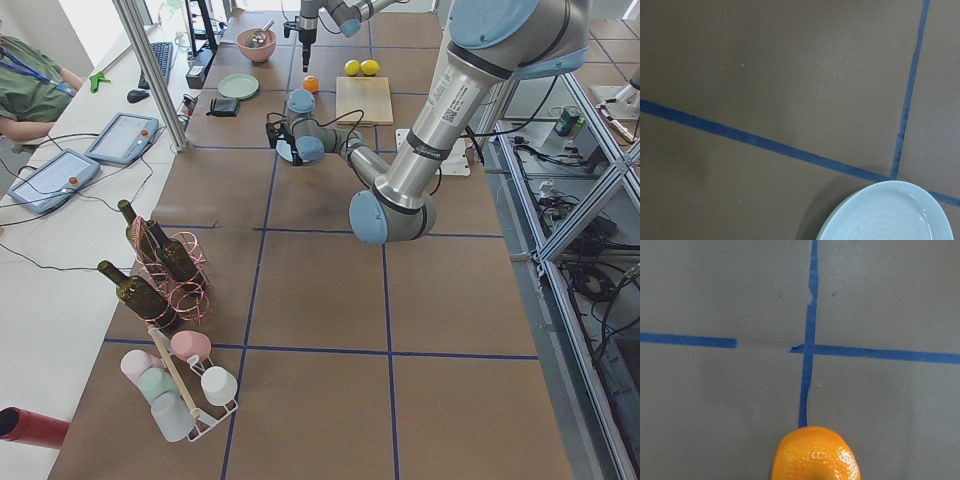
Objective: Pick orange to plate
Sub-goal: 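Lower the right gripper onto the orange and grasp it while the left arm withdraws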
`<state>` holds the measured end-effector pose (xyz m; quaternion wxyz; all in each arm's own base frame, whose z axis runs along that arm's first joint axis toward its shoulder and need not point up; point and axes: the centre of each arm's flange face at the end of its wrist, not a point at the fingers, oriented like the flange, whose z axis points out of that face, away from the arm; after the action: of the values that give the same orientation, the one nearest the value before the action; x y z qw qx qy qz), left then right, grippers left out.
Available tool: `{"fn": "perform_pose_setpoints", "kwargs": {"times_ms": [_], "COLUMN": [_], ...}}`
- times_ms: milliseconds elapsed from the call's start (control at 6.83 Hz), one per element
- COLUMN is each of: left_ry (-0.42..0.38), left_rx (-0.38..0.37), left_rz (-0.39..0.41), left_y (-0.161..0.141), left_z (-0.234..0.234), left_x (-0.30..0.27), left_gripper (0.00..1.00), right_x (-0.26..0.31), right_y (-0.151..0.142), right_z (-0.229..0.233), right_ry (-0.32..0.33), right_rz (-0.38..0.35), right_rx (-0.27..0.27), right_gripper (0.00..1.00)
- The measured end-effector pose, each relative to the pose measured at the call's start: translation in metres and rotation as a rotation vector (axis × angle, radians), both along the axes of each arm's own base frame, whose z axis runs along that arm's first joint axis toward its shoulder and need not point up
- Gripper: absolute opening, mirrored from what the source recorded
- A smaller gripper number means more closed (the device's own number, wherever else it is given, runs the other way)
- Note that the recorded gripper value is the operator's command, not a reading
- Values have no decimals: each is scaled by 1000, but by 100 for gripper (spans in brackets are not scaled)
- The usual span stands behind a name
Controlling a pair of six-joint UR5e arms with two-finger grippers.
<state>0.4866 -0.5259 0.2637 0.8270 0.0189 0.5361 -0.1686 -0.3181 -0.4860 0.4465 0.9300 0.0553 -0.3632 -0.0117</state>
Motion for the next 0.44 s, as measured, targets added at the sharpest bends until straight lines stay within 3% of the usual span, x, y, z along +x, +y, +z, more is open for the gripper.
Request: {"fn": "perform_pose_setpoints", "kwargs": {"times_ms": [439], "left_ry": [3], "left_rx": [6], "left_rz": [-3], "left_y": [1], "left_z": [1], "left_x": [-9], "left_gripper": [100], "right_x": [-29], "right_y": [9], "right_z": [21], "right_ry": [45], "right_rz": [-40], "right_rx": [-9], "right_gripper": [100]}}
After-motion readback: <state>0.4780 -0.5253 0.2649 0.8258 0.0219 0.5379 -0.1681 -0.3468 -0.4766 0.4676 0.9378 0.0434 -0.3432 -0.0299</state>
